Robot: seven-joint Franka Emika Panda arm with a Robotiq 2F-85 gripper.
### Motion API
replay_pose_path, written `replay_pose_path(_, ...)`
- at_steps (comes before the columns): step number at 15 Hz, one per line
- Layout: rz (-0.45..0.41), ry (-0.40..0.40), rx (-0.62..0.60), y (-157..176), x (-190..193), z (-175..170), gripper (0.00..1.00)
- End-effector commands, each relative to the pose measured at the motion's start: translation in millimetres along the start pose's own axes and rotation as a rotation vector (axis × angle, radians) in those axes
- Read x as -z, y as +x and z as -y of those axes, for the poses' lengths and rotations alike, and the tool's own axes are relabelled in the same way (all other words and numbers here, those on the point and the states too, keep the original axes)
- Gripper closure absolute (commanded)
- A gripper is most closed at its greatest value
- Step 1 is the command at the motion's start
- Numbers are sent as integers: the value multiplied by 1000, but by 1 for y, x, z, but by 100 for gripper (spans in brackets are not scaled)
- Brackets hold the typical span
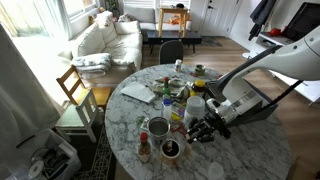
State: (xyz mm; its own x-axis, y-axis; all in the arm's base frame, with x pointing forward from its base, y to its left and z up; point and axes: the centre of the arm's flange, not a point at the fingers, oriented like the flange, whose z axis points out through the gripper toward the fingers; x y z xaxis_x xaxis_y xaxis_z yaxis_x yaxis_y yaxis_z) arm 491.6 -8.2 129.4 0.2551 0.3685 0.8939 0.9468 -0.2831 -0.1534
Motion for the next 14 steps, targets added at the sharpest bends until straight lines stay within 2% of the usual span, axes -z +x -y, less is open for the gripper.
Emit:
replay_pose_path(1,38,-52,9,-9,-11,2,92)
replay_pose_path(14,100,-90,20,-1,10,17,92)
